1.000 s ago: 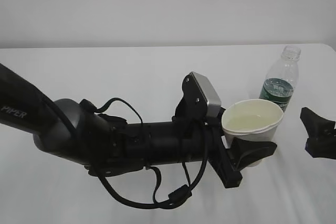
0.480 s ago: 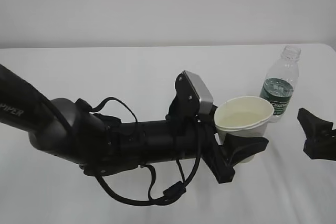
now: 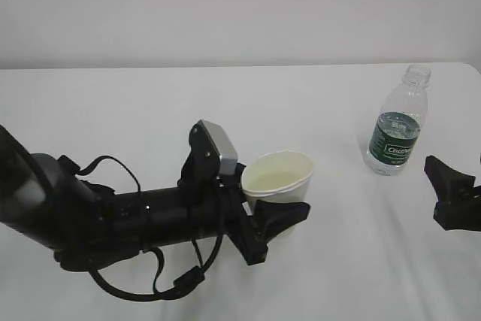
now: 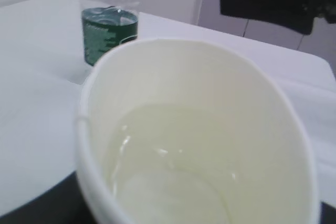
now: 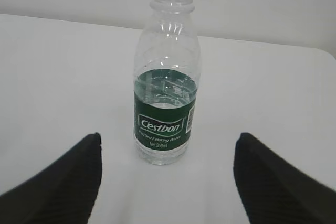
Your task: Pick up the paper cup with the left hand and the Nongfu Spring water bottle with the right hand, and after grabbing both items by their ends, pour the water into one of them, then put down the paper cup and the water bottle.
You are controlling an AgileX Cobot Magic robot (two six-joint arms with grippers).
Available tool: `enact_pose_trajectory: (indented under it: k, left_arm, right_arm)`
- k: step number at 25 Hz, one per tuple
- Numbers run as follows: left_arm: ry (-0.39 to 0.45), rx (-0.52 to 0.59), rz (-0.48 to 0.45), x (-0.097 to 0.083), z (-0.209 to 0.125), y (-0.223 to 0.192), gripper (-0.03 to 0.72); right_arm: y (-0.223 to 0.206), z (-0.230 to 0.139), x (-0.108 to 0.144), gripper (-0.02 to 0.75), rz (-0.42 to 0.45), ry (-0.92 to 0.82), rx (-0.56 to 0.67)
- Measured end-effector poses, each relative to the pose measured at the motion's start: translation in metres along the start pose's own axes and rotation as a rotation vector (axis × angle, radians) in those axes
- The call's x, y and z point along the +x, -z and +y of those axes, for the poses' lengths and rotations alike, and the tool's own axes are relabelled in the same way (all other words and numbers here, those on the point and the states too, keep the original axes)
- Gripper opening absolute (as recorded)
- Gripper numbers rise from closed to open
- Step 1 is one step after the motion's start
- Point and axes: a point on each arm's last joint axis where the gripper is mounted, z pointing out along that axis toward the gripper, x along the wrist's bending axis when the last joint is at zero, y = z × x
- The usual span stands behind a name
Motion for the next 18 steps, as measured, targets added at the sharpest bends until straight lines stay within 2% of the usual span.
enact_pose_trajectory:
  k: [11, 14, 18]
  left_arm:
    - [0.041, -0.03, 0.199, 0.027, 0.006, 0.031, 0.421]
    - [0.07, -0.035, 0.266, 0.033, 0.005, 0.038, 0.419]
    - [0.069, -0.041, 0.371, 0.038, 0.004, 0.047, 0.419]
  right_arm:
    - [0.0, 0.0, 0.0, 0.593, 0.005, 0.006, -0.001]
    - [0.0, 0.0, 0.001, 0.592, 0.006, 0.007, -0.001]
    - [0.0, 0.0, 0.001, 0.593, 0.006, 0.007, -0.001]
